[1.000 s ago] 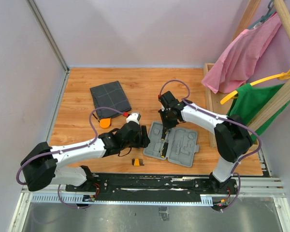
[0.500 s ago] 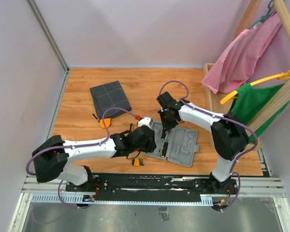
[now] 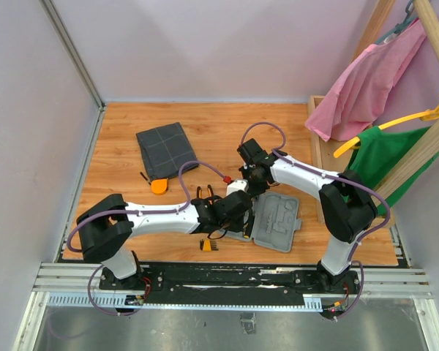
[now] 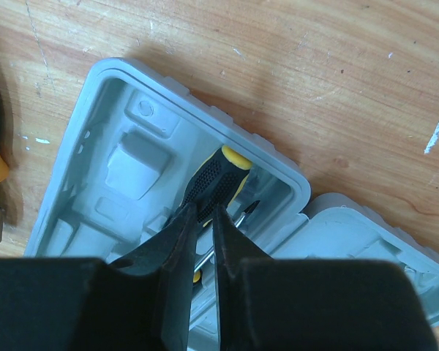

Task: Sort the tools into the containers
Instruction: Adjust the screwdriver in the storage box.

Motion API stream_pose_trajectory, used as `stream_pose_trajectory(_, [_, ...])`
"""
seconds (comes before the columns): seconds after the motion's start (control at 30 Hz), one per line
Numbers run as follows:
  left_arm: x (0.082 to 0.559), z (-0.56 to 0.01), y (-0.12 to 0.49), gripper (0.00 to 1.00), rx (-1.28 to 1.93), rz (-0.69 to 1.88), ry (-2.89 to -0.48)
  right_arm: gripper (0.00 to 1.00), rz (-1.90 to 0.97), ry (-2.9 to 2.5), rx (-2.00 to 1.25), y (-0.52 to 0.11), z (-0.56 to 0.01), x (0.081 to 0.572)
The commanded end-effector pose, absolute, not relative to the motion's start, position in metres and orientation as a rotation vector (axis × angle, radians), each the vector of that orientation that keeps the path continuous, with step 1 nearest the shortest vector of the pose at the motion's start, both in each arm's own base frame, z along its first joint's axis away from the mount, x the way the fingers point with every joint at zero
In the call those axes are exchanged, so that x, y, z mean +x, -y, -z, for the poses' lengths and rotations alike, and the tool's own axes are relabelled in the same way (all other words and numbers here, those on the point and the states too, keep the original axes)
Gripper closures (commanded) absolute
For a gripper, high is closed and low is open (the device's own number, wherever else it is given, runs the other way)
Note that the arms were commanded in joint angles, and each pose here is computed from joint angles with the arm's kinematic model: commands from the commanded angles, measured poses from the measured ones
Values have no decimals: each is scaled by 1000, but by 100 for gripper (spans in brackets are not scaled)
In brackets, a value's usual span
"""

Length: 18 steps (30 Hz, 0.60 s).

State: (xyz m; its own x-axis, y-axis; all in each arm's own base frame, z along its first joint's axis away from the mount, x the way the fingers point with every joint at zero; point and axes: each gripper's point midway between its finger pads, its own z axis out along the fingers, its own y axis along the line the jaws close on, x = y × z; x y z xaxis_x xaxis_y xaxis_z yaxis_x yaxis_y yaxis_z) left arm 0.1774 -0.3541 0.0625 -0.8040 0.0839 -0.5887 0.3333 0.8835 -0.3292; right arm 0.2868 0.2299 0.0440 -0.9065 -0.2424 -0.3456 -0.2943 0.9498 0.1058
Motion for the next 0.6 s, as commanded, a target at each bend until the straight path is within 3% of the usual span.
stream_pose_trajectory(0.0, [176,-58,350,96,293,509,-2491,85,-74,-2853,-421,-211,-18,269])
stream_pose_trajectory(0.57, [183,-50,356,90,339,486,-2479,86,-71,-2859,-430,-210,-16,268])
